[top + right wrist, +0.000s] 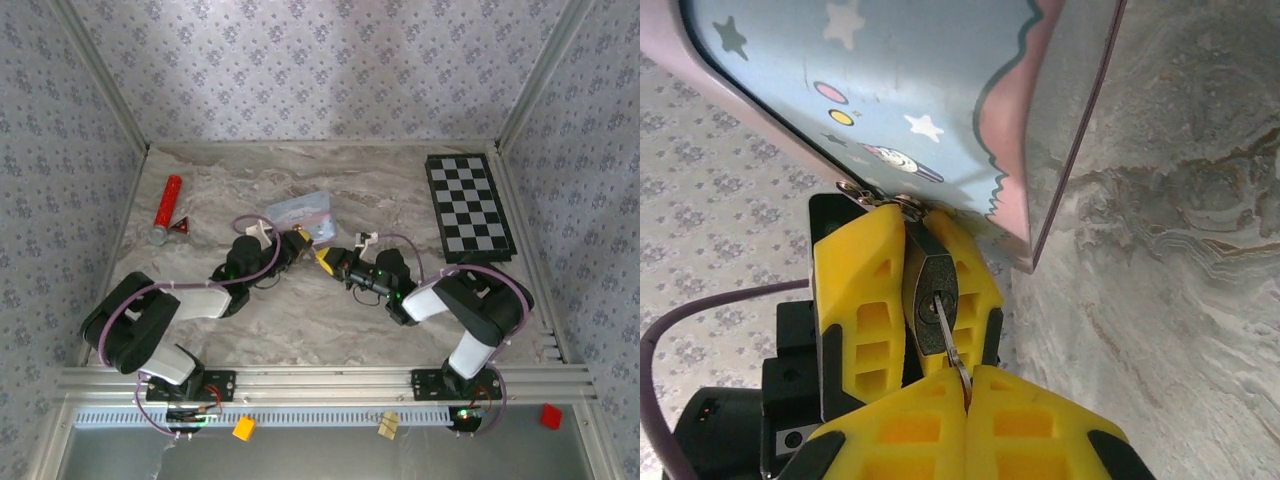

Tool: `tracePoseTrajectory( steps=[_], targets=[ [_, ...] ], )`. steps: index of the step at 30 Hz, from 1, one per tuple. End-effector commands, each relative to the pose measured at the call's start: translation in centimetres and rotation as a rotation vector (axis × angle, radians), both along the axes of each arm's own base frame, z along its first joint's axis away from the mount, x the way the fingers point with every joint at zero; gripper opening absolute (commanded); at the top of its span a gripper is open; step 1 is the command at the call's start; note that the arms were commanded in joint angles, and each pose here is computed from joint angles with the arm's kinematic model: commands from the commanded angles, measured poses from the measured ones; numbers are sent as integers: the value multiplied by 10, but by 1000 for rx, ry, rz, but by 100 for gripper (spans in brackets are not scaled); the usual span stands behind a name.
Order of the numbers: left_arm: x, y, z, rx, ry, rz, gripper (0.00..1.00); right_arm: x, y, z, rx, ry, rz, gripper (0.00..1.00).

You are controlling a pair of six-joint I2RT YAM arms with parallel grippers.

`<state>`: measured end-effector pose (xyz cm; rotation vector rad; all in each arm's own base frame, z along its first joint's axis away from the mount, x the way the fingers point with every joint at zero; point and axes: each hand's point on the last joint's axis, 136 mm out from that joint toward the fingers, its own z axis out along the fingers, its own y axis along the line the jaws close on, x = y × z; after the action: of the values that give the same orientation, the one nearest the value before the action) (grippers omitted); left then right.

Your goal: Unlock the padlock with the key

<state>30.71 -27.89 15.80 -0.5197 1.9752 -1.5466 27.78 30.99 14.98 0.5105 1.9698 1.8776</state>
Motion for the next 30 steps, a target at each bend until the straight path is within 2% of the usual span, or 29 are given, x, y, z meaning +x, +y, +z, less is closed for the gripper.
tracePoseTrajectory(
  steps=[1,9,20,26,30],
  targets=[
    [-64,-54,42,-91,-118,-384,0,14,-3,59,116,-151,-26,0],
    [-73,-58,41,-83,-117,-449,0,16,-14,58,112,-151,-42,0],
    [-78,-60,40,-46,-122,-489,0,16,-9,60,123,-144,-27,0],
    [-79,-61,33,-30,-120,-504,0,15,-8,64,117,-169,-16,0],
    [-79,-63,37,-64,-114,-506,0,13,-8,62,57,-245,-13,0]
  ],
)
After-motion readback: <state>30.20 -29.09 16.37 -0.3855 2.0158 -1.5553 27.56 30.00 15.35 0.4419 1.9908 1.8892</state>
